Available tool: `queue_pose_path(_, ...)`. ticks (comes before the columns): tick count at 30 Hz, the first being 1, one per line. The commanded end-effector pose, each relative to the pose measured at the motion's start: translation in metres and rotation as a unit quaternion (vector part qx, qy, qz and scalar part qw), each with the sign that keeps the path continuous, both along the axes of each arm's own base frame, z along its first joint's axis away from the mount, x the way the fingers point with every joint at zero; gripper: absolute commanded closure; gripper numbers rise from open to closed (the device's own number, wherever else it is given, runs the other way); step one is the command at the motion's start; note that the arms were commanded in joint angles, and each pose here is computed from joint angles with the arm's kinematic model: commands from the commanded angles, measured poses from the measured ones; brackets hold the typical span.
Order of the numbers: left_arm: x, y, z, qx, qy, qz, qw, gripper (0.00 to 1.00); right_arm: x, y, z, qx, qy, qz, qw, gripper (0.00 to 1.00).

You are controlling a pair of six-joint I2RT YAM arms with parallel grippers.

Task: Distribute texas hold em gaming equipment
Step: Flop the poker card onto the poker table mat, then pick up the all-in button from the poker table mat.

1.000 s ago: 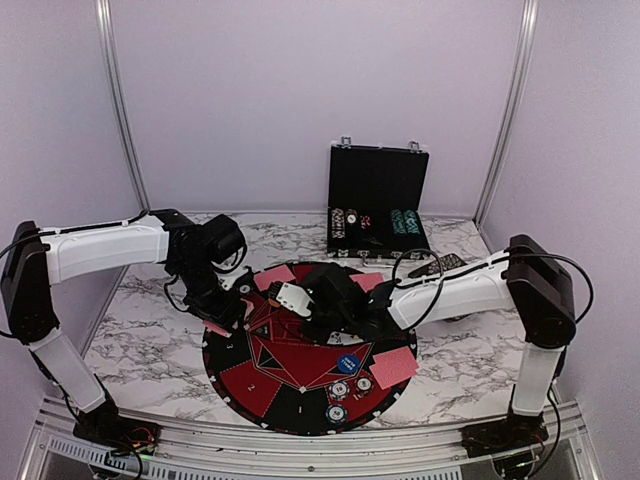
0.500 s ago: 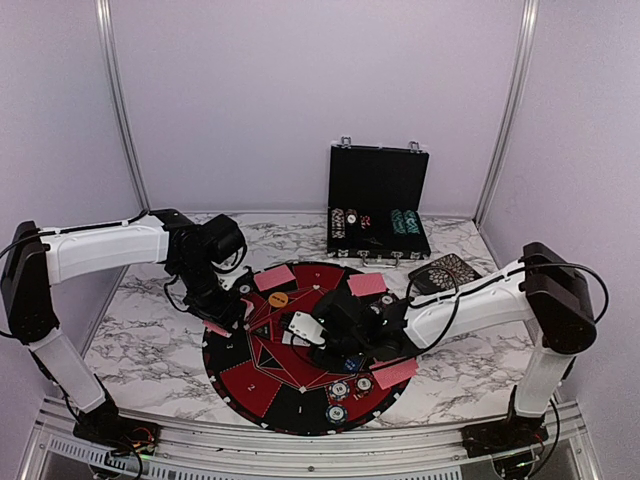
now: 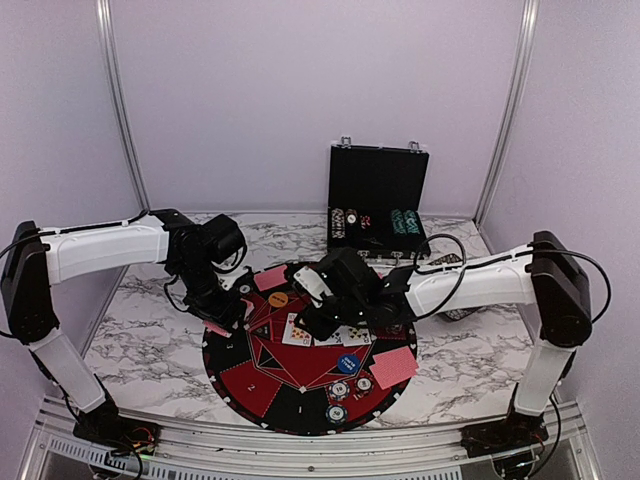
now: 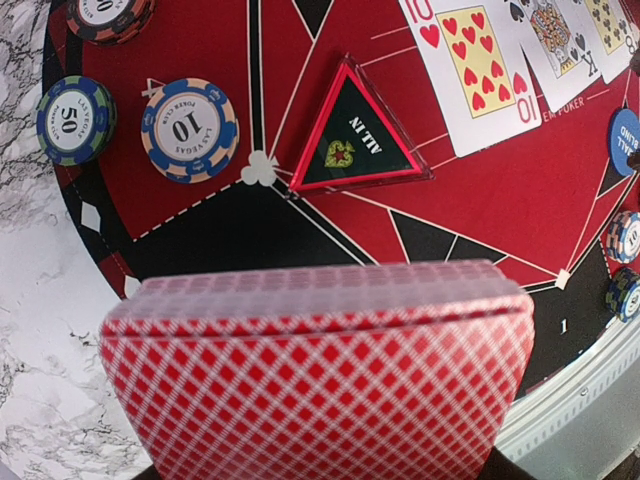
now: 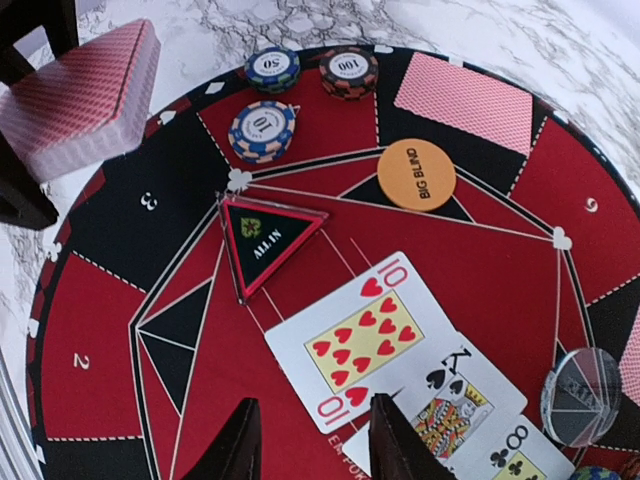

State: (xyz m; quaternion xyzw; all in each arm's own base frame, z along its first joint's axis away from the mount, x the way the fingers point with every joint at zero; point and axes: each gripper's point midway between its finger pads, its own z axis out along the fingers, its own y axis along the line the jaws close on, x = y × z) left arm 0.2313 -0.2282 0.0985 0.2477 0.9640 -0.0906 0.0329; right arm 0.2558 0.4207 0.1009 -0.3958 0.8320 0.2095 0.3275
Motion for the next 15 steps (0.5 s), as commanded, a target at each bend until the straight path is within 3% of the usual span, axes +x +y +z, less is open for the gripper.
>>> queue_pose_path(1,0.003,-0.002,0.016,-0.020,-0.019,-0.003,1.000,0.51,0.005,0.008,-0.005,0.028,0.066,-0.027,0.997,0.66)
queue_pose_path(5,0.002,-0.001,0.016,-0.019,-0.018,-0.002,1.000,0.51,0.013,0.012,-0.001,0.047,0.084,-0.034,0.995,0.64)
queue_pose_path(15,-0.001,0.005,0.011,-0.009,-0.014,0.003,1.000,0.51,0.027,0.030,-0.011,0.017,0.057,-0.038,0.997,0.48)
